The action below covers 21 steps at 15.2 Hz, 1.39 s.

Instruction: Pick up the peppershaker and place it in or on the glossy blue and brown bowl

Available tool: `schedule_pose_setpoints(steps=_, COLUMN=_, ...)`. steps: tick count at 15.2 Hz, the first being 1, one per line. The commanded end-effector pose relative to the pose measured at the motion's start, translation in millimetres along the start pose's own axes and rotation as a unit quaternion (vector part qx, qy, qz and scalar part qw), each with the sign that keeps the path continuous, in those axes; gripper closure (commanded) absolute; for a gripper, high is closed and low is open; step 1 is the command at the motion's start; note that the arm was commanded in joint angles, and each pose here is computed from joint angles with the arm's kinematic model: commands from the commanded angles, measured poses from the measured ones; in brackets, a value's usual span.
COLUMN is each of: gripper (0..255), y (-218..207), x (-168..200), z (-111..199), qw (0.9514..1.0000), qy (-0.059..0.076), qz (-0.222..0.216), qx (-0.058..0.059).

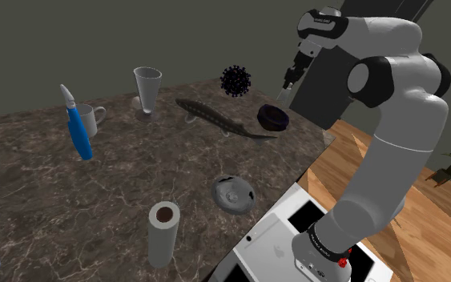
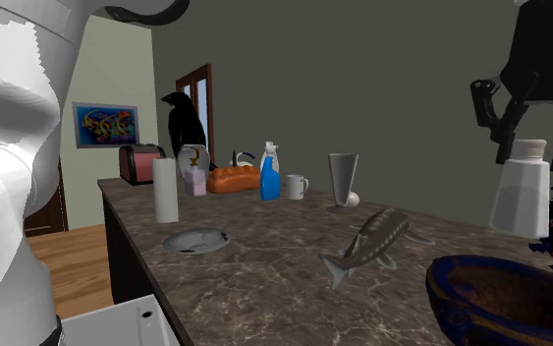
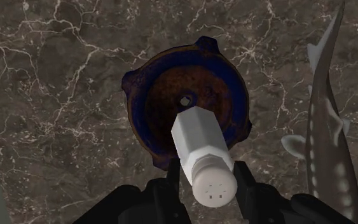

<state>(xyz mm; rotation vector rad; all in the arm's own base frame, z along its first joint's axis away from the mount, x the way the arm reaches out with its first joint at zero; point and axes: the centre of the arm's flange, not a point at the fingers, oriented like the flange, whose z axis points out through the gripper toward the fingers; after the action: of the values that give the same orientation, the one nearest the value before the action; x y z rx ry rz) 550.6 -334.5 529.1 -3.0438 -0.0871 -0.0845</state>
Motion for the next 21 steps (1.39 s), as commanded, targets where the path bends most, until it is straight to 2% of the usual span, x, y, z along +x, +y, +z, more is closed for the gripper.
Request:
schedule_pose_setpoints(steps=1, gripper=255, y=0, x=0, z=10, qw=1.0, qy=0.0, qz=0.0, qx=0.0)
schedule_pose_setpoints(steps=11, gripper=255, y=5, x=-3, z=63, qw=1.0, qy=0.0, qz=0.0, qx=0.0)
schedule_pose_setpoints(steps=19, gripper=255, y=5, x=-3, z=65, qw=1.0, qy=0.0, qz=0.0, qx=0.0)
schedule_pose_setpoints(steps=20, gripper=0, y=5, x=-3, z=65, qw=1.0, qy=0.0, qz=0.0, qx=0.0)
schedule_pose_setpoints(steps=21, gripper=0, y=5, x=-3, z=65, qw=1.0, qy=0.0, qz=0.0, qx=0.0)
